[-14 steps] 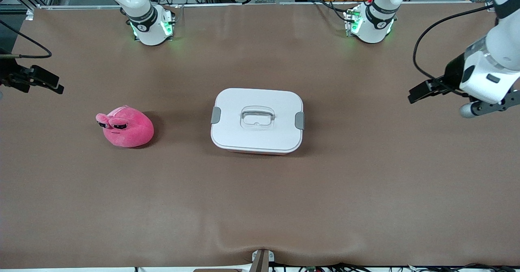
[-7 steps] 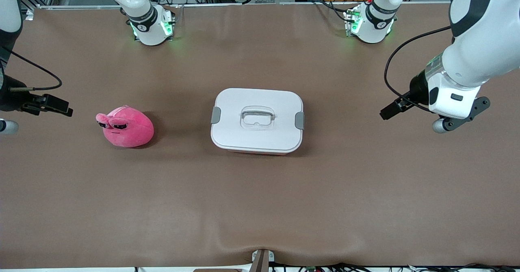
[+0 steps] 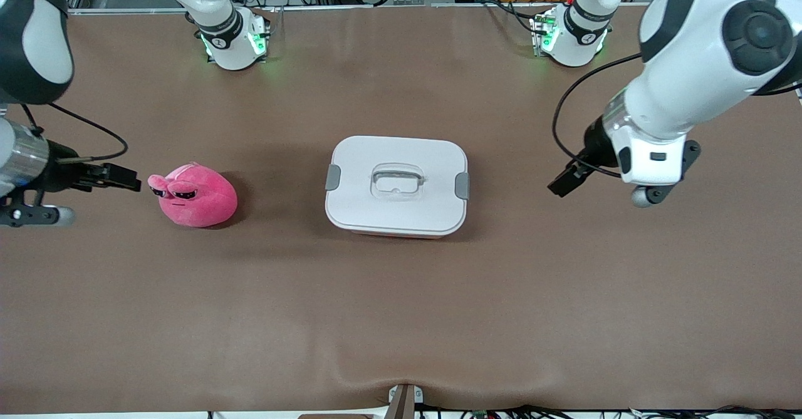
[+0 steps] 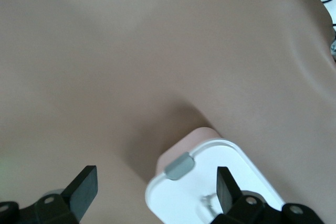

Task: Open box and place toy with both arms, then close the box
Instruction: 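Reach the left gripper to the lid handle while the right gripper reaches the toy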

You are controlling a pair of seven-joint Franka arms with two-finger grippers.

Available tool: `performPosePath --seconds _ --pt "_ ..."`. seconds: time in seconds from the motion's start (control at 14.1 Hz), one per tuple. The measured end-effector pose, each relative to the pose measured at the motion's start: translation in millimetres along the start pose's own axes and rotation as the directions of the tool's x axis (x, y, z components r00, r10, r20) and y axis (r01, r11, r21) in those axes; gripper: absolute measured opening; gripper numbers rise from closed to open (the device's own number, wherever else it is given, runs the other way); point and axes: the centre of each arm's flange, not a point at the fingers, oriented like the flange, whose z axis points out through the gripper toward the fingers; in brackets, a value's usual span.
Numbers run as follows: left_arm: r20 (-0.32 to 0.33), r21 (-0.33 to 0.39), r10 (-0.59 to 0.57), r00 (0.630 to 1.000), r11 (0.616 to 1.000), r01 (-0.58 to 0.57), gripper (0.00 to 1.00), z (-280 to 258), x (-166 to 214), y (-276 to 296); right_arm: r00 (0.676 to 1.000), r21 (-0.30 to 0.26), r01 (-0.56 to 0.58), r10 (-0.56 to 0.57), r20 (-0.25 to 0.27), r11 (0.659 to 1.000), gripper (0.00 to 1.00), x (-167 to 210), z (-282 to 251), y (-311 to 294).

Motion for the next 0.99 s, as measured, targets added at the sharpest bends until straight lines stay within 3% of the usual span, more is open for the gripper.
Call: performPosePath --seconds 0.35,0.64,0.85,0.99 --pt "0.003 -0.027 -0.195 0.981 0.980 0.195 1.00 25 -29 26 0.992 -0.104 0.125 -0.126 -0.002 0.987 1.00 13 26 -68" --pt "0.015 -0.044 -0.338 0.941 0.940 0.339 1.00 46 -56 45 0.976 -0.112 0.215 -0.213 0.035 0.970 1.00 11 35 -87" --pt "0.027 -0.052 -0.430 0.902 0.901 0.431 1.00 63 -74 58 0.940 -0.096 0.339 -0.331 0.082 0.936 1.00 9 47 -84" --pt "0.029 -0.041 -0.461 0.887 0.886 0.462 1.00 74 -81 62 0.890 -0.078 0.451 -0.441 0.114 0.889 1.00 7 58 -83"
